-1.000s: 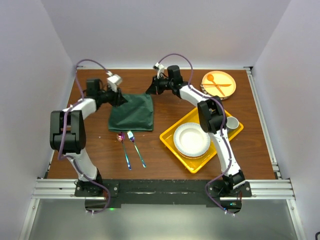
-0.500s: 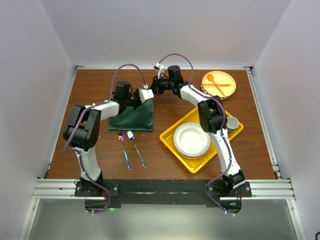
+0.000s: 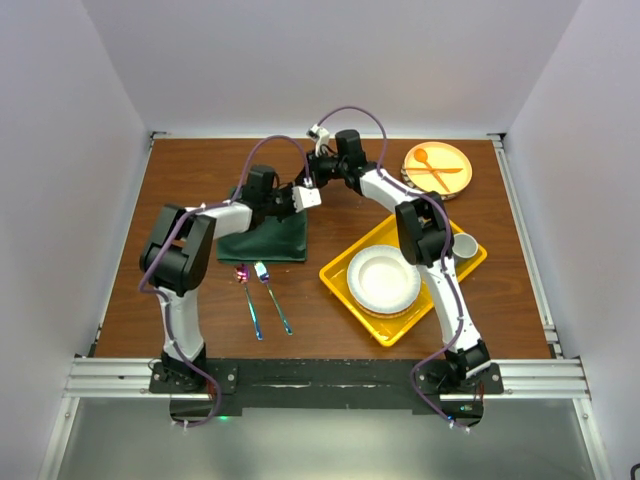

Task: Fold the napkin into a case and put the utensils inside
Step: Fold the lower triangle-folded napkin at the center of the board.

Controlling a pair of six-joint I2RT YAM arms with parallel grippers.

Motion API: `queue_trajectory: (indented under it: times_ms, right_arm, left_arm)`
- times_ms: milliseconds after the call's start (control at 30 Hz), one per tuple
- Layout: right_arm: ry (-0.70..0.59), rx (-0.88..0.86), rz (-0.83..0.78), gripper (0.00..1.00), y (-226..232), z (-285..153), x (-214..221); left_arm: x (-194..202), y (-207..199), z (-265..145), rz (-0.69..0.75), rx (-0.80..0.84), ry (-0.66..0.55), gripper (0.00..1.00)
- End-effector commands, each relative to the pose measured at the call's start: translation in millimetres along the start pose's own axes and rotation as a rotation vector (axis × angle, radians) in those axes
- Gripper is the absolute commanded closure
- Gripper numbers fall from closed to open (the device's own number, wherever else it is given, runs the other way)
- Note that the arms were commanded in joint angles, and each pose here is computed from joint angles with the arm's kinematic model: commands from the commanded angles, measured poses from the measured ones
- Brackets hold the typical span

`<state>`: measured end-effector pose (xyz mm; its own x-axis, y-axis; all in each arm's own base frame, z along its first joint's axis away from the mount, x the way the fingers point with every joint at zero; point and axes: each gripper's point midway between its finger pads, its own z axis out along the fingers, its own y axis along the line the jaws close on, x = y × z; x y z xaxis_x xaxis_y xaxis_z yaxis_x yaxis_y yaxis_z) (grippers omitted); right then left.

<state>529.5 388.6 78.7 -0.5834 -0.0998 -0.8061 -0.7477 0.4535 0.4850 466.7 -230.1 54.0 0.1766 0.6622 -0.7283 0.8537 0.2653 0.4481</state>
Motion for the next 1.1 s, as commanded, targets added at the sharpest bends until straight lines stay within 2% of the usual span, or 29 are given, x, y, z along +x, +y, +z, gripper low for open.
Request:
queue_trajectory:
  times_ms: [0, 267, 500, 767, 1000, 1067]
  right_arm:
    - [-0.035, -0.02, -0.031, 1.0, 3, 1, -15]
    - [-0.023, -0.059, -0.009, 1.0, 10, -3, -14]
    - [0.01, -0.109, 0.018, 1.0, 26, -15, -10]
    - [0.118, -0.094, 0.083, 1.0, 19, -18, 31]
    - [0.143, 0.005, 0.105, 1.0, -8, -15, 43]
    - [0.146, 0.017, 0.112, 1.0, -12, -16, 44]
  left_arm:
    - [-10, 12, 12, 0.075, -0.004, -0.015, 0.87]
    - [13, -10, 22, 0.163, 0.101, 0.093, 0.89]
    - [36, -24, 22, 0.169, 0.166, 0.176, 0.93]
    - [21, -11, 16, 0.138, 0.105, 0.152, 0.92]
    - [-42, 14, -21, 0.121, 0.027, 0.024, 0.89]
    - [-45, 11, -33, 0.107, 0.043, 0.04, 0.89]
